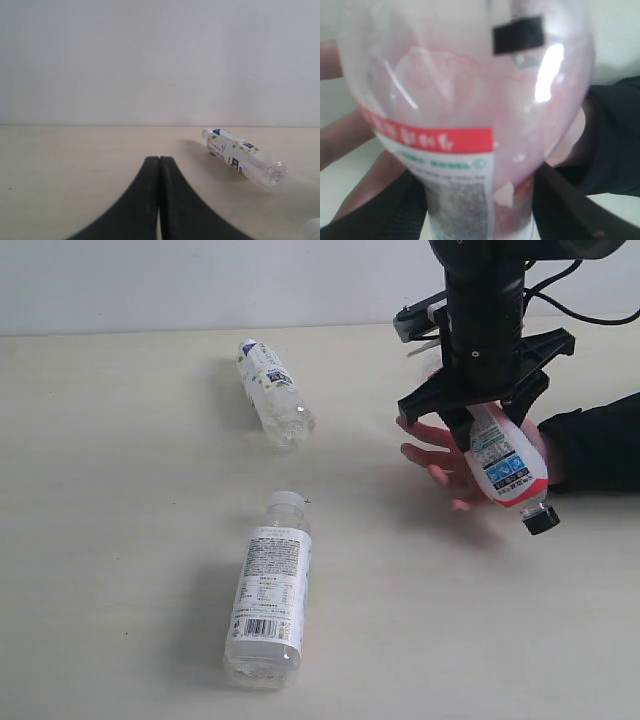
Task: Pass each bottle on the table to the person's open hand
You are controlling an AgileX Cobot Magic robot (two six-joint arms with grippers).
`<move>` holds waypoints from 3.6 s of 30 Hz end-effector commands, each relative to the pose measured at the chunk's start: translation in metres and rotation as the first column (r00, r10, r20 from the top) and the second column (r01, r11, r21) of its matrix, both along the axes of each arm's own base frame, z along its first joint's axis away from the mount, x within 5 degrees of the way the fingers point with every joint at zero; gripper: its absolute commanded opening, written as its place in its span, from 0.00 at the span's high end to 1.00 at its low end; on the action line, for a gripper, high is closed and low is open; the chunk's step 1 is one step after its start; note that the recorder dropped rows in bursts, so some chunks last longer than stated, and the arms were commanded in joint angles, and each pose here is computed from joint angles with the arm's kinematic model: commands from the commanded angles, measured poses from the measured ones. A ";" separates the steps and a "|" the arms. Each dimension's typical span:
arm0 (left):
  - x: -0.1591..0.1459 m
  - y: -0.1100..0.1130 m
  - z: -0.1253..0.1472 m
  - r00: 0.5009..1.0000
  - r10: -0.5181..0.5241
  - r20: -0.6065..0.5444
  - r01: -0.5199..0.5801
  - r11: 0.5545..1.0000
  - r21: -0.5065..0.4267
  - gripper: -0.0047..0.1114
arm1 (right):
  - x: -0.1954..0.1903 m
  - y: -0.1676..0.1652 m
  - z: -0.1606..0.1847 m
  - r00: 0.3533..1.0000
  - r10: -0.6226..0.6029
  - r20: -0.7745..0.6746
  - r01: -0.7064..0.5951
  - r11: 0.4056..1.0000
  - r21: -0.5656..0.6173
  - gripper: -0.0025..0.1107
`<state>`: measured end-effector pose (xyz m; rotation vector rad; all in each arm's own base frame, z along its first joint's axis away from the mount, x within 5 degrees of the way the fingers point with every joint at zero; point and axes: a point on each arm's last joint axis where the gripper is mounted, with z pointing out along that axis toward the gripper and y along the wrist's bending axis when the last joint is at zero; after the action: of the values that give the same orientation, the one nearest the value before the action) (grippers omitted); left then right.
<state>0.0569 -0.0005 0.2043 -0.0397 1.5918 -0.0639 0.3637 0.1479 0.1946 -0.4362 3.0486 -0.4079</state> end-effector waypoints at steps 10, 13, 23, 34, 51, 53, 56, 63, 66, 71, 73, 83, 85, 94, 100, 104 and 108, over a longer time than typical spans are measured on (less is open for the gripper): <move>0.000 0.000 0.000 1.000 -0.006 0.006 0.006 1.000 -0.002 0.96 | 0.001 -0.003 0.000 1.000 -0.002 0.012 0.002 1.000 -0.017 0.29; 0.000 0.000 0.000 1.000 -0.006 0.006 0.006 1.000 -0.002 0.96 | 0.002 -0.005 0.001 1.000 0.007 0.021 -0.006 0.999 -0.036 0.29; 0.000 0.000 0.000 1.000 -0.006 0.006 0.006 1.000 -0.002 0.96 | -0.010 -0.012 0.057 0.988 0.053 0.145 -0.054 0.999 0.004 0.30; 0.000 0.000 0.000 1.000 -0.006 0.006 0.006 1.000 -0.002 0.96 | -0.120 -0.054 0.192 0.755 0.120 0.645 -0.302 0.936 0.180 0.98; 0.000 0.000 0.000 1.000 -0.006 0.006 0.006 1.000 -0.002 0.96 | -0.267 -0.110 0.086 0.334 0.061 0.941 -0.550 0.823 0.142 0.98; 0.000 0.000 0.000 1.000 -0.006 0.006 0.006 1.000 -0.002 0.96 | -0.272 -0.111 0.088 0.299 0.012 0.954 -0.557 0.814 0.164 0.98; 0.000 0.000 0.000 1.000 -0.006 0.006 0.006 1.000 -0.002 0.96 | -0.276 -0.113 0.090 0.278 -0.013 0.960 -0.560 0.810 0.173 0.98; 0.000 0.000 0.000 1.000 -0.006 0.006 0.006 1.000 -0.002 0.96 | -0.281 -0.115 0.093 0.261 -0.057 0.964 -0.558 0.805 0.199 0.98; 0.000 0.000 0.000 1.000 -0.006 0.006 0.006 1.000 -0.002 0.96 | -0.282 -0.116 0.093 0.256 -0.062 0.965 -0.559 0.805 0.200 0.98; 0.000 0.000 0.000 1.000 -0.006 0.006 0.006 1.000 -0.002 0.96 | -0.282 -0.116 0.093 0.254 -0.063 0.965 -0.560 0.804 0.200 0.98; 0.000 0.000 0.000 1.000 -0.006 0.006 0.006 1.000 -0.002 0.96 | -0.282 -0.116 0.093 0.254 -0.063 0.965 -0.560 0.804 0.200 0.98; 0.000 0.000 0.000 1.000 -0.006 0.006 0.006 1.000 -0.002 0.96 | -0.282 -0.116 0.094 0.259 -0.079 0.963 -0.558 0.802 0.216 0.98; 0.000 0.000 0.000 1.000 -0.006 0.006 0.006 1.000 -0.002 0.96 | -0.282 -0.116 0.094 0.259 -0.079 0.963 -0.558 0.802 0.216 0.98; 0.000 0.000 0.000 1.000 -0.006 0.006 0.006 1.000 0.000 0.96 | -0.282 -0.116 0.094 0.254 -0.081 0.964 -0.560 0.800 0.215 0.98; 0.000 0.000 0.000 1.000 -0.006 0.006 0.006 1.000 0.000 0.96 | -0.282 -0.116 0.094 0.255 -0.083 0.963 -0.559 0.800 0.217 0.98; 0.000 0.000 0.000 1.000 -0.006 0.006 0.006 1.000 0.000 0.96 | -0.282 -0.116 0.094 0.256 -0.086 0.963 -0.559 0.799 0.221 0.98; 0.000 0.000 0.000 1.000 -0.006 0.006 0.006 1.000 0.000 0.96 | -0.282 -0.115 0.094 0.257 -0.088 0.962 -0.559 0.798 0.223 0.98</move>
<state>0.0569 -0.0005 0.2043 -0.0397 1.5918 -0.0639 0.0825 0.0327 0.2881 -0.4107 1.6804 0.2056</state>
